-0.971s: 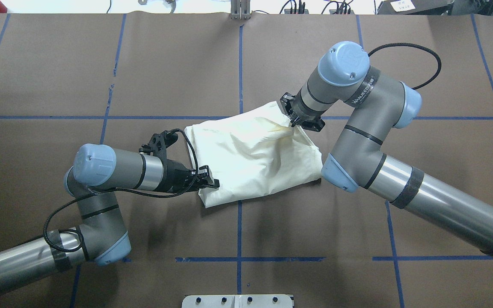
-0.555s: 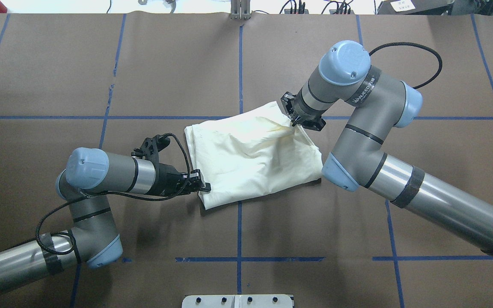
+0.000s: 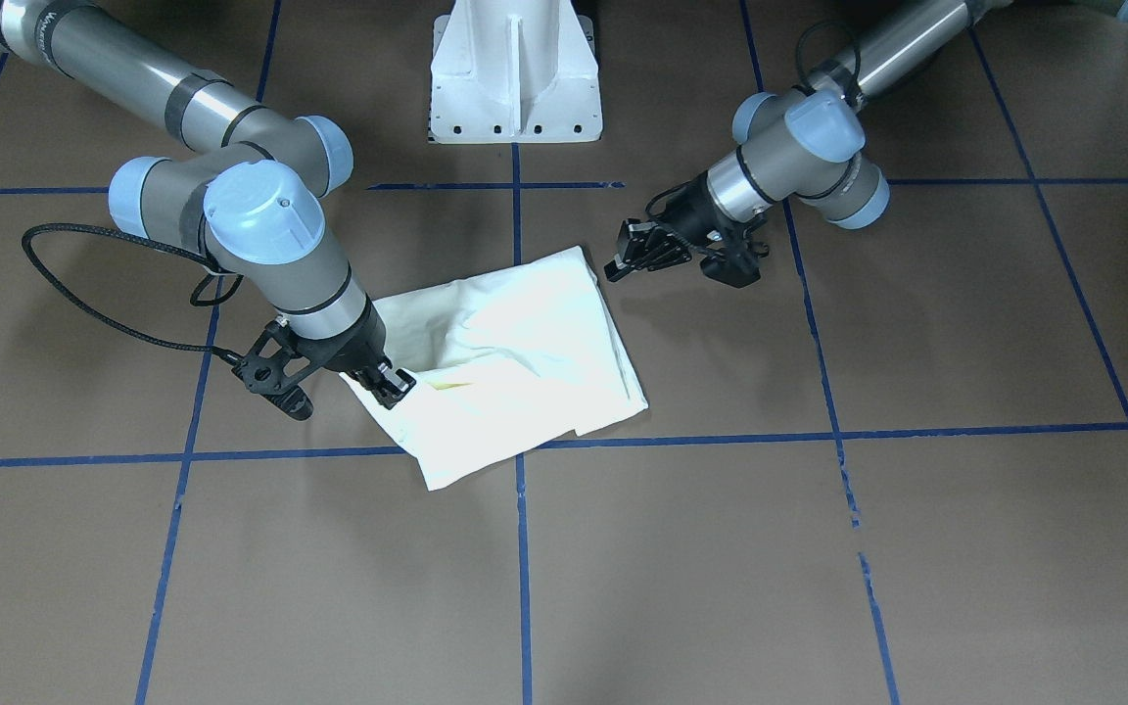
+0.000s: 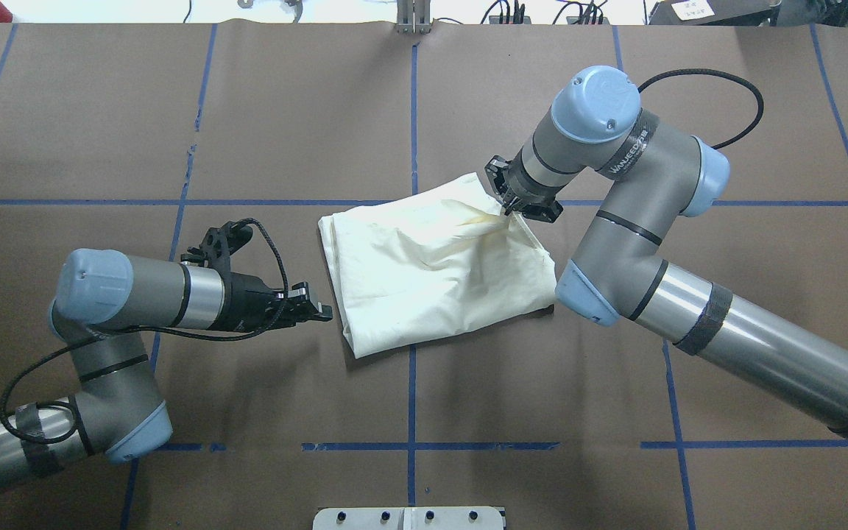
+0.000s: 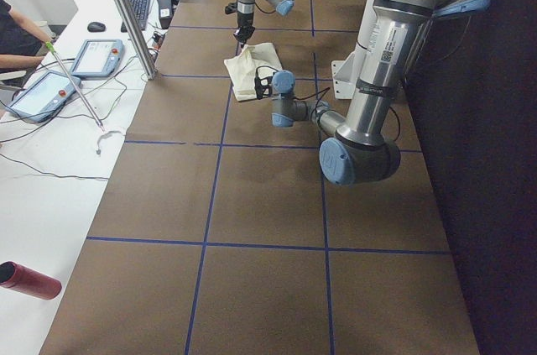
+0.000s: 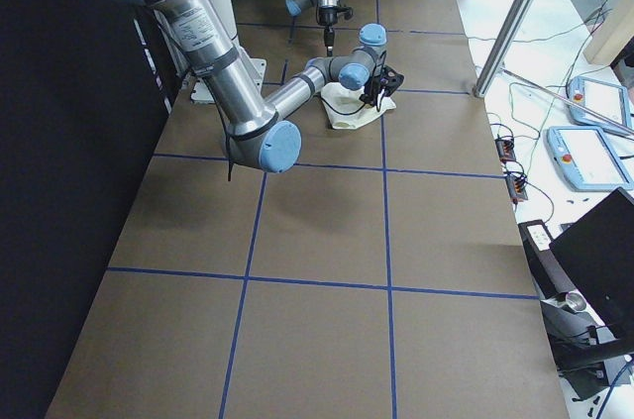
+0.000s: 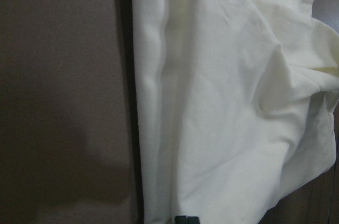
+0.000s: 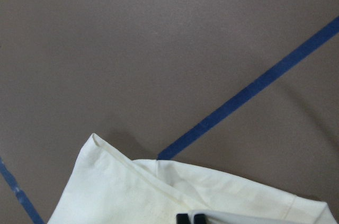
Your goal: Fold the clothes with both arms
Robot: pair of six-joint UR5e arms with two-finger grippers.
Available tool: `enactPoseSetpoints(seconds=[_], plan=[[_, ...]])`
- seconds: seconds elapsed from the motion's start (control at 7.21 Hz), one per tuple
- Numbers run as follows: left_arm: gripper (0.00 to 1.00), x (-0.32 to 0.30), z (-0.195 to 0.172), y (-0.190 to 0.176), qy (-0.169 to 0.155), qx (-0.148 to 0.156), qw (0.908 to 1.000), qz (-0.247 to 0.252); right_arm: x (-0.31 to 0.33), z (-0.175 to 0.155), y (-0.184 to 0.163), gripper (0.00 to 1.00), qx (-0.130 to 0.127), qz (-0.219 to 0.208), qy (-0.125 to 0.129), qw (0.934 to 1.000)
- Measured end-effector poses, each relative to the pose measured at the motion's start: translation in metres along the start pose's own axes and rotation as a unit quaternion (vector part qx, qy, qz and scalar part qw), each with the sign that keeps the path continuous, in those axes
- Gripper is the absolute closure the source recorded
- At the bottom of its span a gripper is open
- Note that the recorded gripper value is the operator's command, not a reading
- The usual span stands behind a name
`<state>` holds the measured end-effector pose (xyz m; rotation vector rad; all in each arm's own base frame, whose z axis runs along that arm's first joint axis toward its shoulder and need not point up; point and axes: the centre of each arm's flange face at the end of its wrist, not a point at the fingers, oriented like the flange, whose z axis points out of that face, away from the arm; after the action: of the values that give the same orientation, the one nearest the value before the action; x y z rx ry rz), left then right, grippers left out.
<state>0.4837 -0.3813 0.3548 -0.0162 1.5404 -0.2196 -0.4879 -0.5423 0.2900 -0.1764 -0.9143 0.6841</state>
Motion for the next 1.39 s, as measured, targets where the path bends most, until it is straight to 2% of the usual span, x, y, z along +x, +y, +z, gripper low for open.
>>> enactPoseSetpoints(seconds=[0.14, 0.42, 0.55, 0.69, 0.97, 1.11, 1.25, 1.39], plan=[[1.0, -0.002, -0.012, -0.001, 0.001, 0.006, 1.0, 0.0, 0.001, 0.002, -0.001, 0.0, 0.0, -0.002, 0.002, 1.0], [1.0, -0.008, -0.029, -0.012, -0.001, 0.02, 0.9998, -0.002, 0.001, -0.005, -0.024, 0.0, 0.007, -0.037, 0.002, 0.9993], [1.0, -0.009, -0.034, -0.016, -0.001, 0.024, 0.9997, -0.003, -0.002, -0.016, -0.038, 0.0, 0.001, -0.05, -0.003, 0.9988], [1.0, -0.008, -0.038, -0.021, 0.0, 0.029, 0.9996, -0.003, -0.004, -0.026, -0.037, 0.0, -0.011, -0.057, -0.01, 0.9983], [1.0, -0.006, -0.047, -0.034, 0.001, 0.043, 0.9991, -0.002, -0.001, -0.022, 0.013, 0.0, -0.024, -0.073, -0.019, 0.9968], [1.0, -0.005, -0.053, -0.043, -0.003, 0.052, 0.9986, 0.006, 0.002, -0.01, 0.045, 0.02, -0.016, -0.08, -0.019, 0.9965], [1.0, -0.005, -0.057, -0.05, -0.006, 0.059, 0.9981, 0.018, 0.004, 0.001, 0.067, 0.73, -0.009, -0.087, -0.017, 0.996], [1.0, -0.005, -0.059, -0.054, -0.008, 0.063, 0.9978, 0.023, 0.006, 0.009, 0.078, 1.0, -0.007, -0.091, -0.015, 0.9957]])
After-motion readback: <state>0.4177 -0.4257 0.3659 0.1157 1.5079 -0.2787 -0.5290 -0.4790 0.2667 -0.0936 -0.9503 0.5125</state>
